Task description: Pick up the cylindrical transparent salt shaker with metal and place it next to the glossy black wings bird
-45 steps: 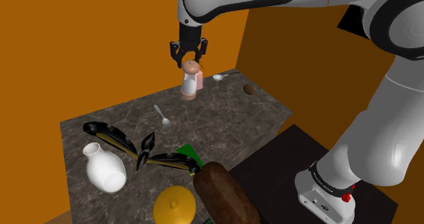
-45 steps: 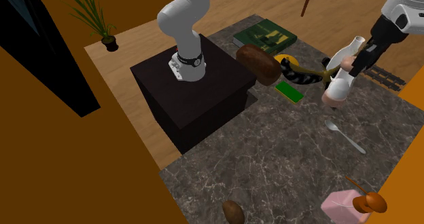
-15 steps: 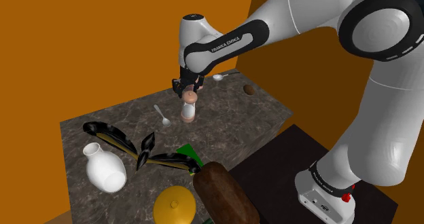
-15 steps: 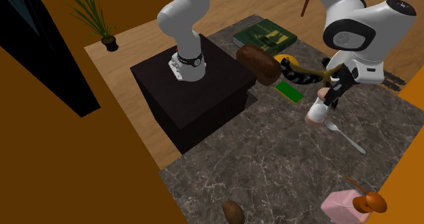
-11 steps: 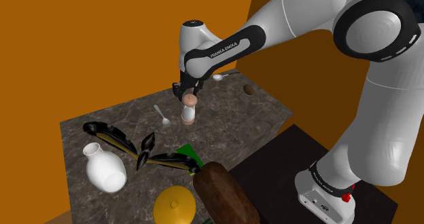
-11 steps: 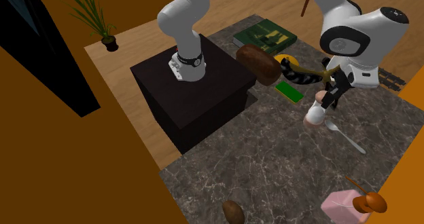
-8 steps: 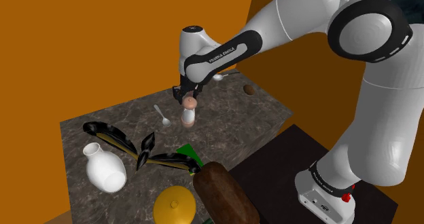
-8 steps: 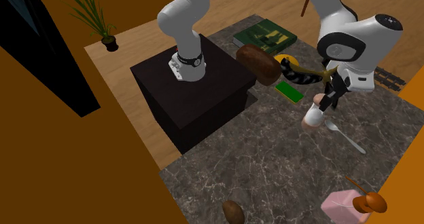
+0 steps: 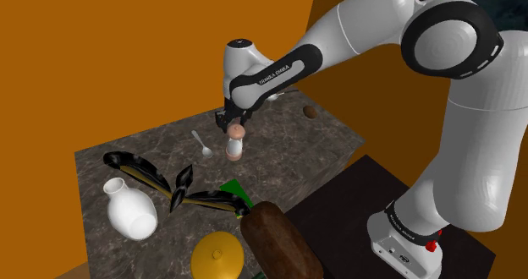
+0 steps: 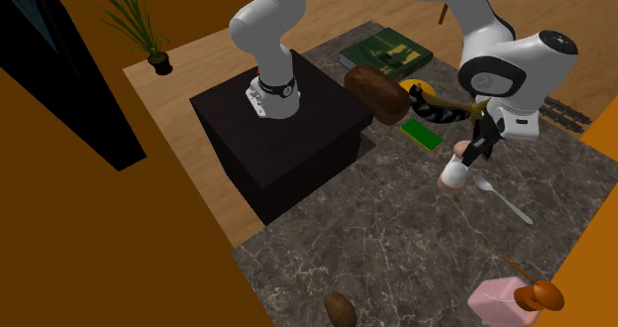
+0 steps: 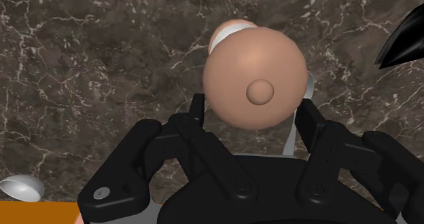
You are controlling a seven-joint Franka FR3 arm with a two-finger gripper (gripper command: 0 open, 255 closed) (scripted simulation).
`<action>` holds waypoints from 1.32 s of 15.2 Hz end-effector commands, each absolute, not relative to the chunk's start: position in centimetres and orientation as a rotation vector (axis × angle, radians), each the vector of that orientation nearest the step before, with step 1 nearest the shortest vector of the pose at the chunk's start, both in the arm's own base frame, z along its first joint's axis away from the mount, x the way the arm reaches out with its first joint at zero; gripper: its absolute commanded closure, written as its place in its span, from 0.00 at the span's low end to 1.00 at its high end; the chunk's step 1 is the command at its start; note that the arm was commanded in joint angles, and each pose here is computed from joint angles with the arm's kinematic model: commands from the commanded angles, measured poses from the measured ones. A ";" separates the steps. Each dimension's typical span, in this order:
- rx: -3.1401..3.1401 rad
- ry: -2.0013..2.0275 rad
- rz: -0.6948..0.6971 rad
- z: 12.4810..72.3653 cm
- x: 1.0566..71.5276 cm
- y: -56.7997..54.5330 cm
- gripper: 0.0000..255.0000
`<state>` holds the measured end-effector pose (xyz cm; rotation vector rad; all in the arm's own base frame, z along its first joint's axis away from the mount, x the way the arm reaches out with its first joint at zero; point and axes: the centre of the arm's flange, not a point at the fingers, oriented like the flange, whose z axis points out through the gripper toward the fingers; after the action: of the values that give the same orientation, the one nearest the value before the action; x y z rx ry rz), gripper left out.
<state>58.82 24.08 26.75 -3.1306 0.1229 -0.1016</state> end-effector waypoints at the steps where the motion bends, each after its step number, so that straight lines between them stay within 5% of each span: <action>1: -3.130 0.123 -0.102 26.8 58.8 24.1 1.00; 3: -3.130 0.123 -0.102 26.8 58.8 24.1 1.00; 4: -3.130 0.123 -0.102 26.8 58.8 24.1 0.00; 20: -3.130 0.123 -0.102 31.7 58.5 24.1 0.00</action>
<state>58.50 24.07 31.74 -3.1304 0.1229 -0.1023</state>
